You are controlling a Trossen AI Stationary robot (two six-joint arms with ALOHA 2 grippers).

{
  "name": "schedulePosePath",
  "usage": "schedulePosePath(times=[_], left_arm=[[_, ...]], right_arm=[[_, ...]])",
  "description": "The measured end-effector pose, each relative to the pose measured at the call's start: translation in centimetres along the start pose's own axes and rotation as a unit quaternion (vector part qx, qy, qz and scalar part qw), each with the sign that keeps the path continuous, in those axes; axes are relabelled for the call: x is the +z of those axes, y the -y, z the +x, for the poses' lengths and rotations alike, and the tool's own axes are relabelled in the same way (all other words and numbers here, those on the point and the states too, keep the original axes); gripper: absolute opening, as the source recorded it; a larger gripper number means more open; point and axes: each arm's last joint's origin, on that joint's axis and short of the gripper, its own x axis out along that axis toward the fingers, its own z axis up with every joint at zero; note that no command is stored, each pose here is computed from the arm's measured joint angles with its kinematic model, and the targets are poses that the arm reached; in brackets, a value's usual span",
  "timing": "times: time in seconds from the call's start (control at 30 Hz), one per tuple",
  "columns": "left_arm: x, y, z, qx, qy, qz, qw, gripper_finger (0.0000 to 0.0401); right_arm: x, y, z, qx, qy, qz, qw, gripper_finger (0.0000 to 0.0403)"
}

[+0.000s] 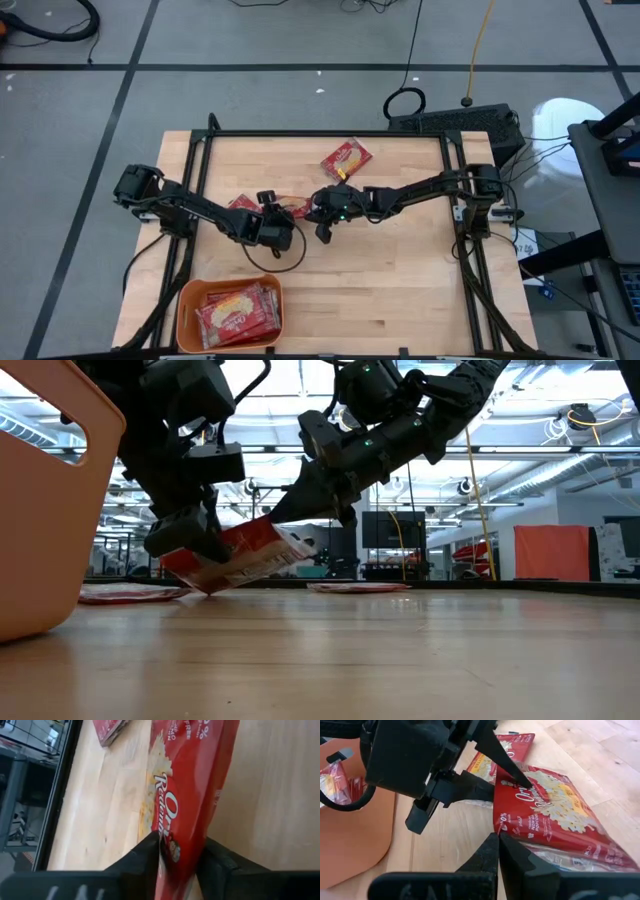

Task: Sort popcorn bags into baskets
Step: Put the popcorn bag into the orange bin

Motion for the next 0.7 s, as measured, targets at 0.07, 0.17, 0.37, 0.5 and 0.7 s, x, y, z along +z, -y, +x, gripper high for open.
schedulePosePath(times=[0.07,0.17,0.37,0.5,0.7], left_arm=[[0.0,0.0,0.0,0.002,0.000,0.003,1.000,0.0094],[0.0,0.0,0.0,0.004,0.001,0.006,1.000,0.0060],[0.0,0.2,-0.1,0.000,0.002,0.008,1.000,0.0033],[0.0,0.2,-0.4,-0.003,0.004,0.011,1.000,0.0046],[-0.1,-0.2,-2.2,-0.018,0.005,0.024,1.000,0.0033]], right_arm=[[0.0,0.0,0.0,0.000,0.000,0.000,1.000,0.0000],[0.0,0.0,0.0,0.000,0.000,0.000,1.000,0.0000],[0.0,0.0,0.0,-0.002,0.002,-0.010,1.000,0.0000],[0.1,0.1,0.0,-0.019,0.008,-0.020,1.000,0.0021],[1.3,-0.5,-1.3,-0.020,0.027,-0.039,0.999,0.0082]])
